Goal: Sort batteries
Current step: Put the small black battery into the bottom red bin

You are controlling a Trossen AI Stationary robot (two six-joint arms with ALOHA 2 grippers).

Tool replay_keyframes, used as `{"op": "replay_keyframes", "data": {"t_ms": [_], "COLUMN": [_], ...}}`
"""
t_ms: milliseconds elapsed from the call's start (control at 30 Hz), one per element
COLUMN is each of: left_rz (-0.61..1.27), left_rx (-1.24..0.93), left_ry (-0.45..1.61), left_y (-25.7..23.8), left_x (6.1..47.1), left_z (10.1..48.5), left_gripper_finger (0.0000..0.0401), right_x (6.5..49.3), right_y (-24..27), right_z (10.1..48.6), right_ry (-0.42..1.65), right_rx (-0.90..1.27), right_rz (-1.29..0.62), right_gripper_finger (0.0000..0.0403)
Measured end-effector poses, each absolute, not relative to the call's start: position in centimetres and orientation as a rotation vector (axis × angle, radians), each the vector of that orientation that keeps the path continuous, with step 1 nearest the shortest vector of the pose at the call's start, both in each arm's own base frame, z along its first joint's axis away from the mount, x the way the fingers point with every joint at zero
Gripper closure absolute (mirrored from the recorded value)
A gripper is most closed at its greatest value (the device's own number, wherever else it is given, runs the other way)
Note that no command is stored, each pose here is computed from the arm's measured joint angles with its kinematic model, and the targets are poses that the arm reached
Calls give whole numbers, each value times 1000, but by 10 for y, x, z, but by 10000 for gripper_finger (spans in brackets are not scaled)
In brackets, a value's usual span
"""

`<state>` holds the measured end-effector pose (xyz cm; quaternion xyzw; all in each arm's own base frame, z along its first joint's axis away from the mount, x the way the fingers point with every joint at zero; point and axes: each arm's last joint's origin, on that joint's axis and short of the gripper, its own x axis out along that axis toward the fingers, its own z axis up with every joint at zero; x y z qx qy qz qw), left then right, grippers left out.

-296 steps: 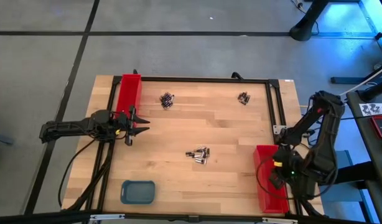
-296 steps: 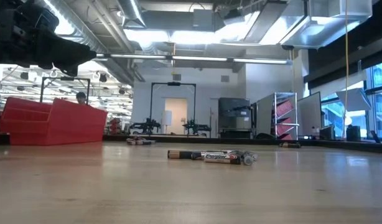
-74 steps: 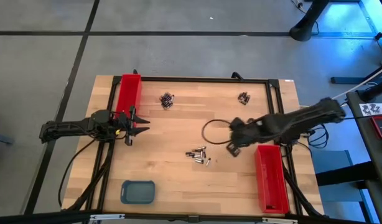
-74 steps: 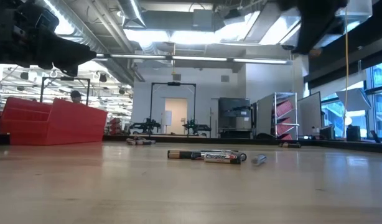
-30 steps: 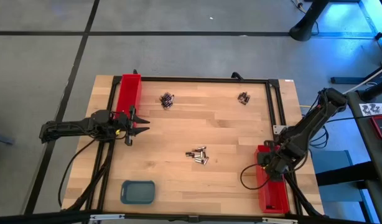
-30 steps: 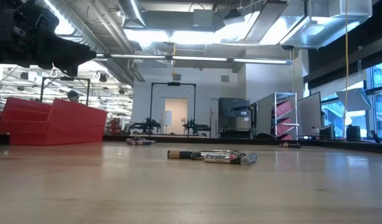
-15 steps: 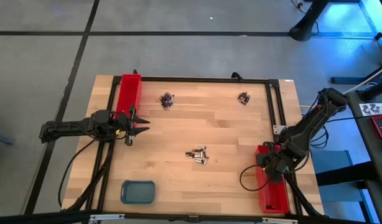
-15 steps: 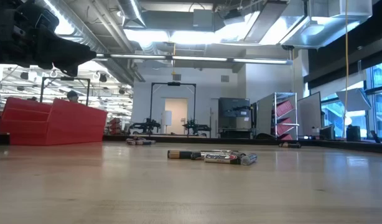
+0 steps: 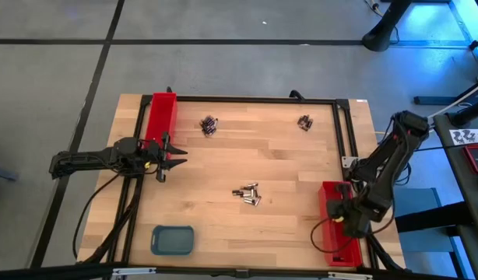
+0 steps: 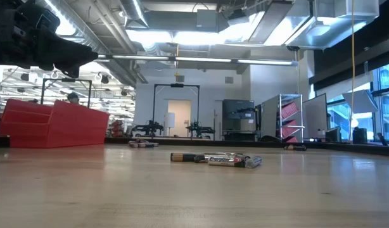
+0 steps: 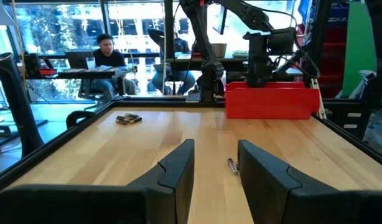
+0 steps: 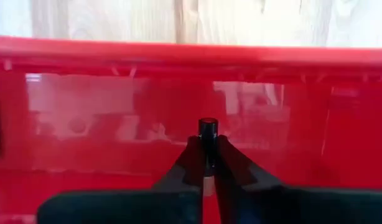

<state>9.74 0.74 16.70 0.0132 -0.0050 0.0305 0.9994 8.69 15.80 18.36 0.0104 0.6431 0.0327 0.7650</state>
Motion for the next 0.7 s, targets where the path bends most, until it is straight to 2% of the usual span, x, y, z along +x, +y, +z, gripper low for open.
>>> {"op": "replay_keyframes", "data": {"t_ms": [467, 700], "left_rz": [61, 60], "left_rx": [27, 27], "left_ry": [-9, -9], "left_y": [7, 7], "left_x": [97, 97], "left_z": [167, 167], "left_gripper_finger": [288, 288], "right_x": [90, 89], "right_y": [164, 163], "right_z": [147, 141], "right_ry": [1400, 1390], "right_rx": [21, 47], "right_rz": [87, 111], "right_gripper_finger": [388, 386]}}
